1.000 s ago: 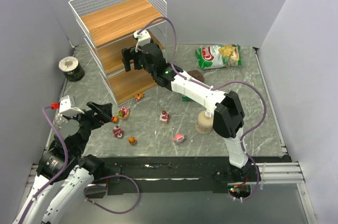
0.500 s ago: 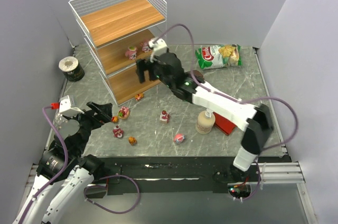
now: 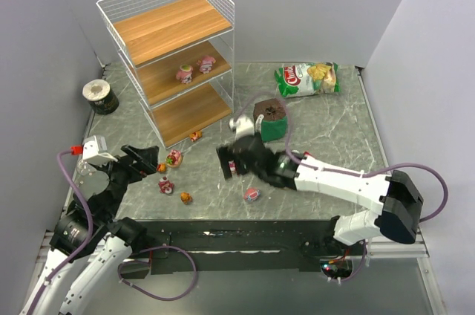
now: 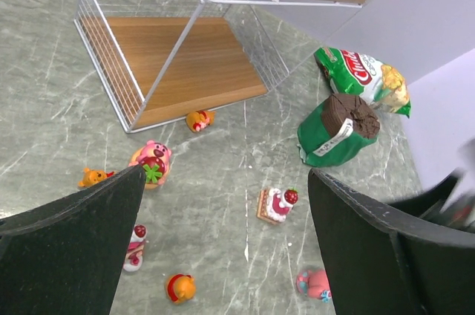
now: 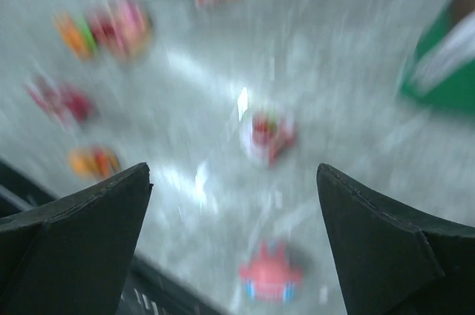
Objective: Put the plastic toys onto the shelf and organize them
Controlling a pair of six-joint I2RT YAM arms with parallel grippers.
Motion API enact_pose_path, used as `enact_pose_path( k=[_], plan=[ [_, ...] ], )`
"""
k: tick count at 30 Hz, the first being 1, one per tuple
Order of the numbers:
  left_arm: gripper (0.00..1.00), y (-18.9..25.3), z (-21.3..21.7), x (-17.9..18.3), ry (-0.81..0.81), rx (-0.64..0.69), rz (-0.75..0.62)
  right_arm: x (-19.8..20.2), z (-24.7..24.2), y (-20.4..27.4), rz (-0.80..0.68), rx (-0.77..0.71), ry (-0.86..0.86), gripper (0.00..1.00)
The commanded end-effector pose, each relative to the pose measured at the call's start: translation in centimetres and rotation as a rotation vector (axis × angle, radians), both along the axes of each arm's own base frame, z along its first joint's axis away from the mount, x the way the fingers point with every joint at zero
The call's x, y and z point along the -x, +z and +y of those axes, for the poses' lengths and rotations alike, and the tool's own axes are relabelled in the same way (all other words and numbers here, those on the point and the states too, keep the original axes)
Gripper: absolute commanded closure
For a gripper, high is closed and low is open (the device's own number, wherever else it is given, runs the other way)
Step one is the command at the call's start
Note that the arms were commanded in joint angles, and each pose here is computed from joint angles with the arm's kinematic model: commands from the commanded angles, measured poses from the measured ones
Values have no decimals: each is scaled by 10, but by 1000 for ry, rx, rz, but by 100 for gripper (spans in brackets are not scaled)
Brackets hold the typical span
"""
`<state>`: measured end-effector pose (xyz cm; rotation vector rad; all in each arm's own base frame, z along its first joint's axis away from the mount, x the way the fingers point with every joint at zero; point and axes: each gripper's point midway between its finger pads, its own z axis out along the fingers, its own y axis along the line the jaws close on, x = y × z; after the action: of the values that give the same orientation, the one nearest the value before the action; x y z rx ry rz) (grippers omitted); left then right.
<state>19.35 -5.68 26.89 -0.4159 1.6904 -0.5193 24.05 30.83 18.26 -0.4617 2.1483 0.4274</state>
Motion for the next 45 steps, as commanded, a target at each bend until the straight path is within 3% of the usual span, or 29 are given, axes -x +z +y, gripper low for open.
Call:
enact_pose_path(
  k=[1, 8, 26, 30, 37, 43, 45],
  plan=[
    [4, 8, -6, 0, -32, 16, -34, 40, -25, -44, 92, 44, -70, 2],
    [4, 5, -9, -2, -41, 12, -24, 57, -52, -85, 89, 136, -130, 1],
    [4, 0, -10, -6, -35, 0, 5, 77, -46, -120, 152, 63, -36, 6],
    [4, 0, -10, -6, -33, 1, 5, 76, -45, -126, 146, 68, -30, 9],
    [3, 0, -10, -5, -33, 5, 4, 74, -42, -135, 163, 89, -45, 24],
    [4, 0, -9, -5, -31, 6, 4, 76, -45, -141, 182, 108, -59, 28],
    [4, 1, -9, -5, -31, 7, 1, 75, -46, -139, 176, 106, -69, 34]
  ],
)
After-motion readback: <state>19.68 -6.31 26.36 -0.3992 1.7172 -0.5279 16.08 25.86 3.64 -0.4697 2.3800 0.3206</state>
